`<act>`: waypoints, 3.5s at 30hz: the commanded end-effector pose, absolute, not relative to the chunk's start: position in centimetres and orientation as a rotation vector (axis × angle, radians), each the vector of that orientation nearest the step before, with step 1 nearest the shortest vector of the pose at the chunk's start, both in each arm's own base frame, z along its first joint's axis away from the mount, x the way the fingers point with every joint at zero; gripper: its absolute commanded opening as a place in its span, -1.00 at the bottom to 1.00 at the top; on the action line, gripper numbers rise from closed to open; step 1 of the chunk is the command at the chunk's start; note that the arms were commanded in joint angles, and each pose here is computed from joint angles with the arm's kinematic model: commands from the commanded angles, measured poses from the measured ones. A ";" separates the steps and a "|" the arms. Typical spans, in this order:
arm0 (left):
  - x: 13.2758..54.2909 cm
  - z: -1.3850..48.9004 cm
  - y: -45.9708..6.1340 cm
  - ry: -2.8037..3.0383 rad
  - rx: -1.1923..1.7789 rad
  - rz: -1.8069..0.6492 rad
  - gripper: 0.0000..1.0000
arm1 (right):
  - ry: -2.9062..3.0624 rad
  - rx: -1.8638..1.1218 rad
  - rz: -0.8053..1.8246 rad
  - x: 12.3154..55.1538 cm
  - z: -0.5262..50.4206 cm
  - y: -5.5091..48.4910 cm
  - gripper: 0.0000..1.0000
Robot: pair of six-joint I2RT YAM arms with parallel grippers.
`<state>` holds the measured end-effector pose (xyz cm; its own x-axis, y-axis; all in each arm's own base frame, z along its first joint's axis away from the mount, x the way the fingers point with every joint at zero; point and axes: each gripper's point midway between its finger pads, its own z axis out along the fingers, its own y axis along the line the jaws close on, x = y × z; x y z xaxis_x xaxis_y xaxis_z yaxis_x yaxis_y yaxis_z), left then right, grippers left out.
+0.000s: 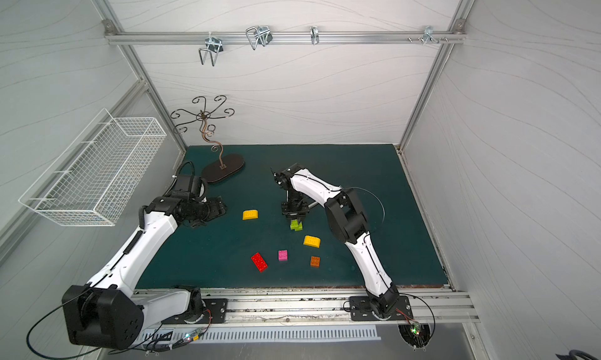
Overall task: Assemble the letter s with lego
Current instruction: Assemble the lego brick with the lego brick, then pick up the lego brick from the center of the board.
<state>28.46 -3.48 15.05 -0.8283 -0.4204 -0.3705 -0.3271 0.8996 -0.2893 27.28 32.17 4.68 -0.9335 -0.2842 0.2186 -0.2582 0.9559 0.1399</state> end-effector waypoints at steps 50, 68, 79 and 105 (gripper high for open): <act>29.1 15.6 -2.9 2.585 -0.553 -0.294 0.76 | -2.906 0.386 -0.097 28.1 3.2 30.2 -0.60; 29.1 15.7 -2.7 2.578 -0.559 -0.292 0.77 | -2.932 0.442 -0.236 28.4 6.6 31.8 0.02; 29.2 15.8 -2.8 2.574 -0.563 -0.312 0.78 | -3.003 0.484 -0.300 28.8 11.9 29.0 0.18; 29.4 16.3 -3.0 2.547 -0.570 -0.376 0.77 | -1.817 3.055 -0.471 27.4 15.3 29.3 -0.09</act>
<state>28.78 -3.02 15.27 -0.8101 -0.4529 -0.3724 -0.3398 0.8802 -0.3313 27.76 29.12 17.92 0.2673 -0.8406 -0.4712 -0.9587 -0.1828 -0.2178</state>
